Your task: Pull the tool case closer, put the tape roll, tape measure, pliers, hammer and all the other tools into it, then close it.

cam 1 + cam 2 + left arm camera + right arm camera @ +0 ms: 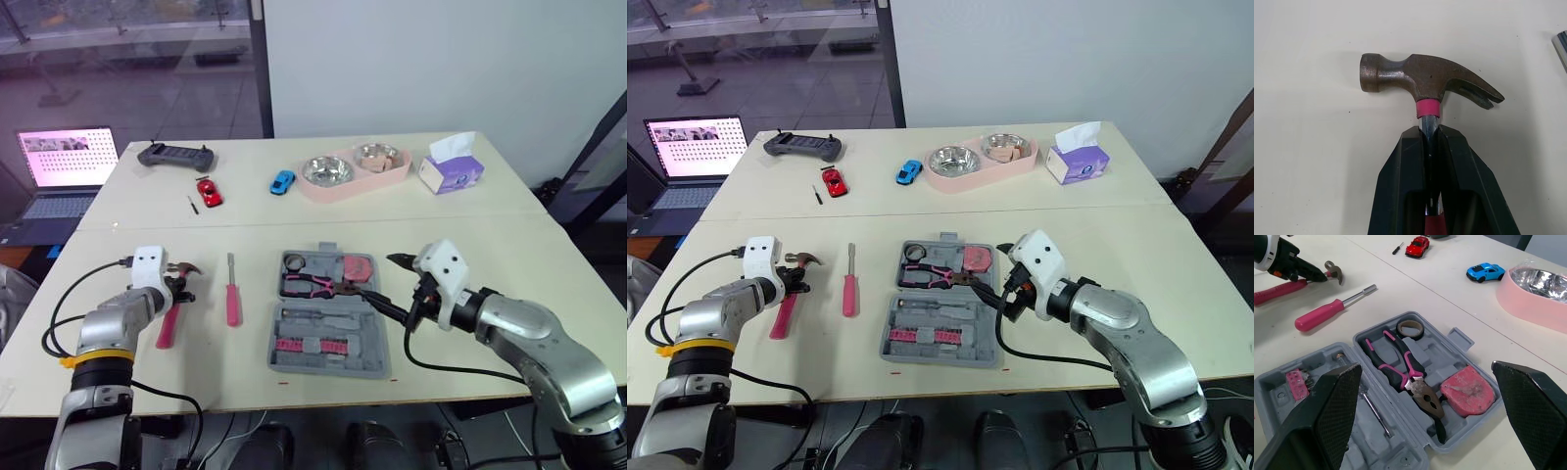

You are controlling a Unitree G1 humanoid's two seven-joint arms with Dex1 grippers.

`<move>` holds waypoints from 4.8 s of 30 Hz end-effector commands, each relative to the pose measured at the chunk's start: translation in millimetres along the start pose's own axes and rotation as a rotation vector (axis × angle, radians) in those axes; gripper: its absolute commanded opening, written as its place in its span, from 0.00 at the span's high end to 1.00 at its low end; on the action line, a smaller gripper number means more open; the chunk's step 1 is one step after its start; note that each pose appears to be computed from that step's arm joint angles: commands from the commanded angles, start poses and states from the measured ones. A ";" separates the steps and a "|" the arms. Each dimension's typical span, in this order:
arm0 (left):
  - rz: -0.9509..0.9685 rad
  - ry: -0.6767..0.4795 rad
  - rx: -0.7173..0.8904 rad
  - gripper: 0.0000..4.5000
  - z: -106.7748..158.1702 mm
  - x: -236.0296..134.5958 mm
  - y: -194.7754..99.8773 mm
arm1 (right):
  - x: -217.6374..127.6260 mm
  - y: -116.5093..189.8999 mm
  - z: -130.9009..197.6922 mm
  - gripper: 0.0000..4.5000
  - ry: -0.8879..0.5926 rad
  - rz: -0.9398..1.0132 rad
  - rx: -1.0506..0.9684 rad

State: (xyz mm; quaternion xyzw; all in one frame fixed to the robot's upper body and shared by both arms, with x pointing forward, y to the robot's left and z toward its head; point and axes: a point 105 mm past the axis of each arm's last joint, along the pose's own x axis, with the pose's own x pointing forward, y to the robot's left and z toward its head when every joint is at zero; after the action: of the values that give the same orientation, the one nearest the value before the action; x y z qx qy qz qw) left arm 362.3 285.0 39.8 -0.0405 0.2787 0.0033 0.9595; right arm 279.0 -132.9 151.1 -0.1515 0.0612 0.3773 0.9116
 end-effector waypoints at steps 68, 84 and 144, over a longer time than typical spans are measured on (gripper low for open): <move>-1.099 0.231 1.282 0.99 -12.0 -79.9 -314.1 | -55.1 -4.8 12.1 0.00 0.086 0.389 -0.176; -1.059 0.308 1.342 0.99 -30.9 -66.3 -318.5 | -49.8 -3.4 10.7 0.00 0.065 0.342 -0.173; -1.251 -0.203 0.776 0.99 -25.7 -88.3 -242.3 | -44.2 4.7 5.0 0.00 0.078 0.296 -0.113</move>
State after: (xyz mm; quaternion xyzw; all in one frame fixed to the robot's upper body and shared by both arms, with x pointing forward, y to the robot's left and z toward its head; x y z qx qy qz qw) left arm 282.9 45.8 84.9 0.1458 0.1050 -0.6347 0.7516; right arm 247.2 -164.9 155.0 -0.1936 0.1196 0.4969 0.8374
